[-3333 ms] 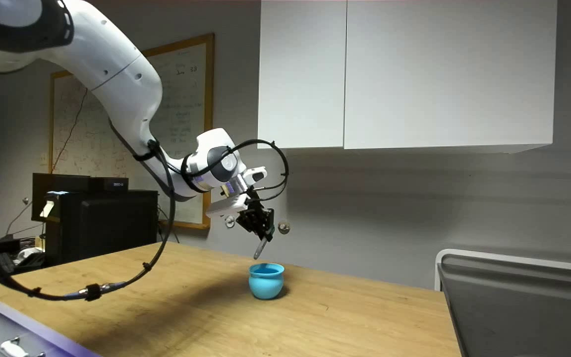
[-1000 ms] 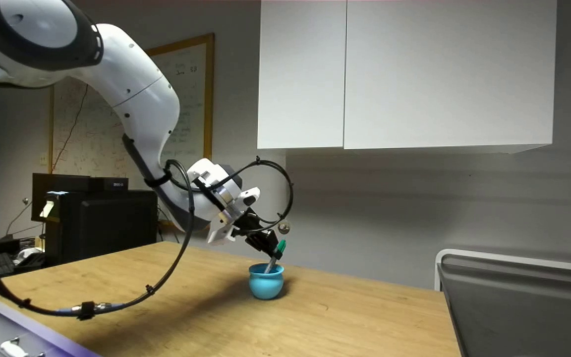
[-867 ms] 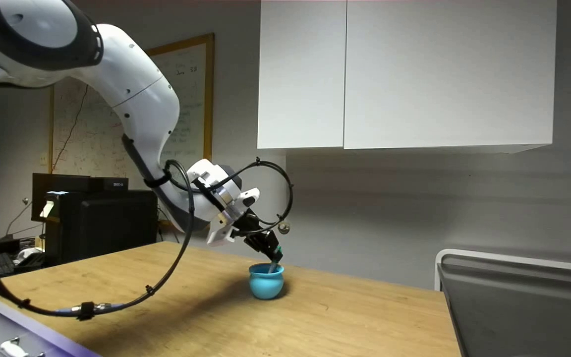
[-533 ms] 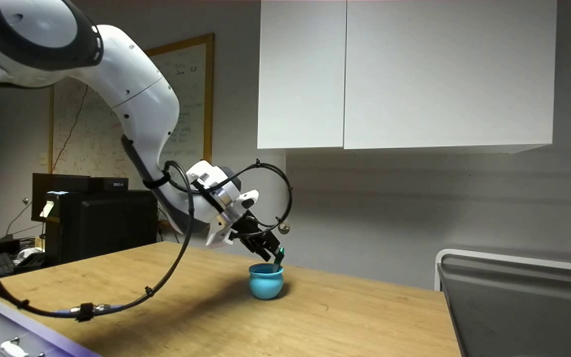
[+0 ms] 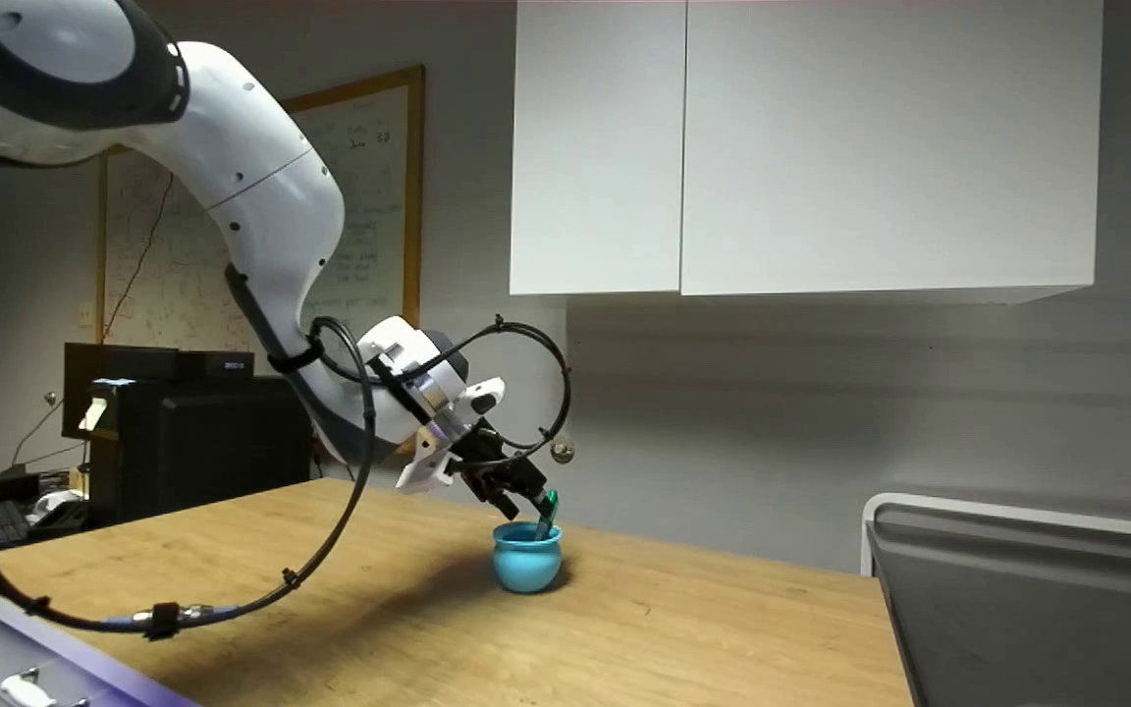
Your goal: Pick up the marker and put it in the bowl
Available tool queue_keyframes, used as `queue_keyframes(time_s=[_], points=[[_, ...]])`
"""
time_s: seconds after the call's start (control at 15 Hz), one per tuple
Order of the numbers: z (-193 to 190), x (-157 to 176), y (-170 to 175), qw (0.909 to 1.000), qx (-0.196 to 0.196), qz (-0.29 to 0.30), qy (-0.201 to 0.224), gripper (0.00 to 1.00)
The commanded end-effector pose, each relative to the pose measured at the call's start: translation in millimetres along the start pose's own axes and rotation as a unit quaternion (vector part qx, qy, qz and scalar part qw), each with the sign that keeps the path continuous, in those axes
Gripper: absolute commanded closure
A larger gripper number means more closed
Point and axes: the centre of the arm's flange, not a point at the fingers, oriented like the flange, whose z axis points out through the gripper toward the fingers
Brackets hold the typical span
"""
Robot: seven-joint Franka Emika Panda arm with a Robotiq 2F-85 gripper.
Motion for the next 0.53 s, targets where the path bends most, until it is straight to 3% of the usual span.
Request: queue_keyframes(time_s=[0.0, 0.47], points=[[-33, 0, 14, 0.9996, 0.013, -0.026, -0.007, 0.0], [-85, 14, 41, 0.998, 0.034, -0.053, 0.0, 0.0]])
